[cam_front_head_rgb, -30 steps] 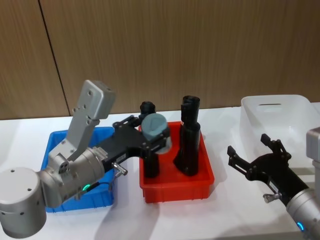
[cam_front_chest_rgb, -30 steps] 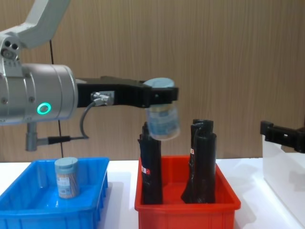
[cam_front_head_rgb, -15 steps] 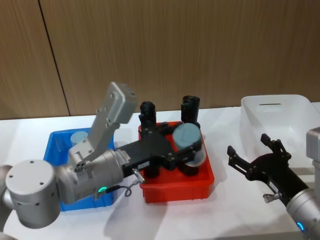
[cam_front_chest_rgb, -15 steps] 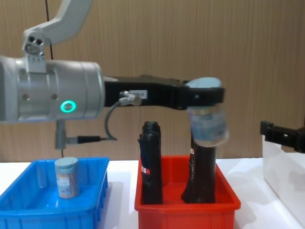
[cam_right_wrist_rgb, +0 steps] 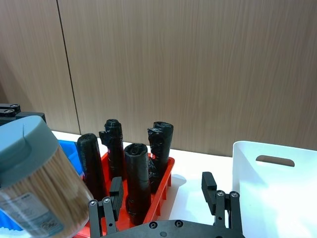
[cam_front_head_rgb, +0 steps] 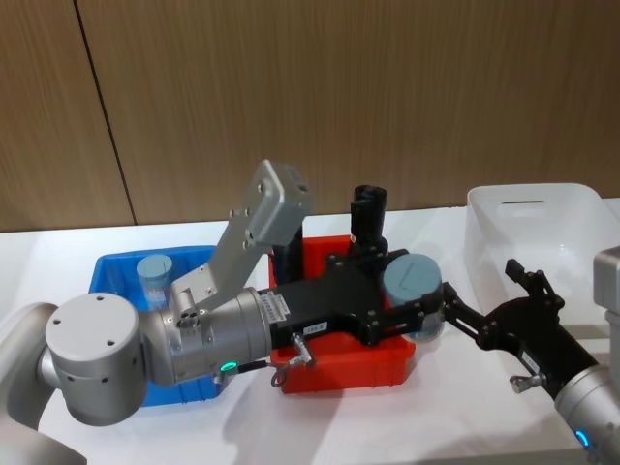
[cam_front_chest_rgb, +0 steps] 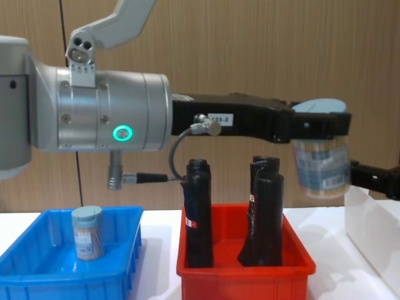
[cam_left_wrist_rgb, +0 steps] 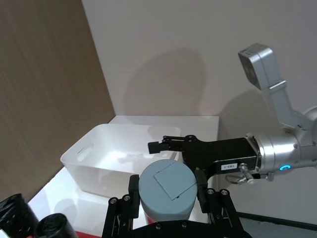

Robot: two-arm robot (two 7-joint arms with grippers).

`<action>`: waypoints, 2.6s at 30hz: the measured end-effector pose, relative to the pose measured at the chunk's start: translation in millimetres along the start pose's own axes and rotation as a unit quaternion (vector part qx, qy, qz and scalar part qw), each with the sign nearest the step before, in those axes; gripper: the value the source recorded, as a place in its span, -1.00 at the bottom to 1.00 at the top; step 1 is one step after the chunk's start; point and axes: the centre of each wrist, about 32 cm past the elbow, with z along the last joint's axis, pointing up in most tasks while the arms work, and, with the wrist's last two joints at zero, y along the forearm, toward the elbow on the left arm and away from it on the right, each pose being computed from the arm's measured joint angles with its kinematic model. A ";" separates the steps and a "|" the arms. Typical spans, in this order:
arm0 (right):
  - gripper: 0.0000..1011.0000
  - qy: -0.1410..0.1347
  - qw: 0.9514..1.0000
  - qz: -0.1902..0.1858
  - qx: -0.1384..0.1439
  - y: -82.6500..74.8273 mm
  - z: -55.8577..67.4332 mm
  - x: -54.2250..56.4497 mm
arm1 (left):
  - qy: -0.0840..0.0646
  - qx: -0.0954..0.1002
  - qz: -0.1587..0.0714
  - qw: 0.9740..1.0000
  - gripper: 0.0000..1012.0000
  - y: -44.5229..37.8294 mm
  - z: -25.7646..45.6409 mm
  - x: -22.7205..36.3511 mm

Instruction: Pick the cotton swabs from the blue box and place them into the white box.

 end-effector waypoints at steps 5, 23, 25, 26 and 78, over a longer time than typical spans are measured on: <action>0.98 0.000 1.000 0.000 0.000 0.0 0.0 0.0 | -0.002 -0.001 -0.012 1.000 0.32 -3.5 1.5 0.0; 0.98 0.000 1.000 0.000 0.000 0.0 0.0 0.0 | -0.005 -0.002 -0.030 1.000 0.32 -8.5 3.5 0.0; 0.98 0.000 1.000 0.000 0.000 0.0 0.0 0.0 | -0.005 -0.002 -0.031 1.000 0.32 -8.7 3.6 0.0; 0.98 0.000 1.000 0.000 0.000 0.0 0.0 0.0 | -0.005 -0.002 -0.032 0.999 0.32 -8.8 3.7 -0.1; 0.98 0.000 1.000 0.000 0.000 0.0 0.0 0.0 | -0.019 0.013 0.033 0.999 0.32 30.4 10.1 -16.2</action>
